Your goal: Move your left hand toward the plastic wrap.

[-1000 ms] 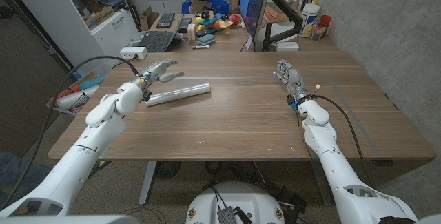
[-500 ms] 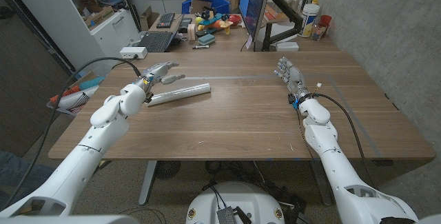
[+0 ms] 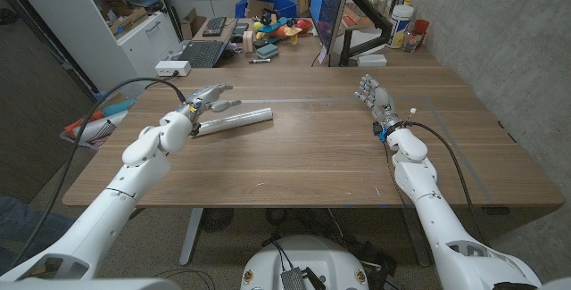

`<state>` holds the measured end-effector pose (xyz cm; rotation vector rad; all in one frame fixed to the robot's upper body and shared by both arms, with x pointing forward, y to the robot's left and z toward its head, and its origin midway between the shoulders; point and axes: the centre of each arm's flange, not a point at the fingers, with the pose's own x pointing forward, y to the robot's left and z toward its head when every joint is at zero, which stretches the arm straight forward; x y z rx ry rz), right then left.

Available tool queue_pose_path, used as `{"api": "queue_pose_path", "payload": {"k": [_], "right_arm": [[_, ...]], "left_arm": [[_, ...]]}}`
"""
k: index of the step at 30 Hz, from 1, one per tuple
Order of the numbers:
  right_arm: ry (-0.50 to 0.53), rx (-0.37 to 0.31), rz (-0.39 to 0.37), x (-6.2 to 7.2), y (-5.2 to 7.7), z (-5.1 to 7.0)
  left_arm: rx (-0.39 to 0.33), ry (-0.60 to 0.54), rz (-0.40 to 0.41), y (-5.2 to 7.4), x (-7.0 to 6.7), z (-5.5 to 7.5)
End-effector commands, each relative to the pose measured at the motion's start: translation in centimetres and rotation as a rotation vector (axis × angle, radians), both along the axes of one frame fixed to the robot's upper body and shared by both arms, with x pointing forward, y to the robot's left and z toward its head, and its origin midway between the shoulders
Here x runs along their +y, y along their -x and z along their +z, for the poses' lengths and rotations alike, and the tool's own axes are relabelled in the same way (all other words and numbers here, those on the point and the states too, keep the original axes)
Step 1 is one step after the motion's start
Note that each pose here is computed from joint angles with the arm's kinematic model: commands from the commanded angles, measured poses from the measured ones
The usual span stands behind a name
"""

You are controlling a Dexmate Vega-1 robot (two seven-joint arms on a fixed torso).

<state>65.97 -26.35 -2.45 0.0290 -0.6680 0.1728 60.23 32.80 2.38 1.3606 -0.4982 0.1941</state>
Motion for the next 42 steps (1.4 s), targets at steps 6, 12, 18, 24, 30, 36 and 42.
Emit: {"api": "queue_pose_path", "payload": {"k": [6,12,18,24,30,36,42], "right_arm": [[0.002,0.02,0.008,0.1,-0.2,-0.8],[0.003,0.02,0.007,0.1,-0.1,-0.9],[0.002,0.021,0.003,-0.1,-0.1,-0.9],[0.0,0.02,0.0,-0.1,-0.1,-0.9],[-0.002,0.017,-0.001,-0.1,-0.1,-0.7],[-0.002,0.017,-0.001,0.1,-0.2,-0.7],[-0.003,0.017,-0.001,0.2,-0.3,-0.6]], "left_arm": [[0.032,-0.001,-0.002,-0.4,-0.6,-1.1],[0.049,0.007,-0.006,-0.8,-0.7,-1.8],[0.065,0.01,-0.012,-1.2,-1.0,-2.4],[0.077,0.01,-0.017,-1.5,-1.0,-2.7],[0.077,0.012,-0.021,-1.6,-0.9,-2.6],[0.075,0.009,-0.026,-1.7,-1.0,-2.5],[0.067,0.013,-0.033,-1.8,-1.0,-2.3]]}}
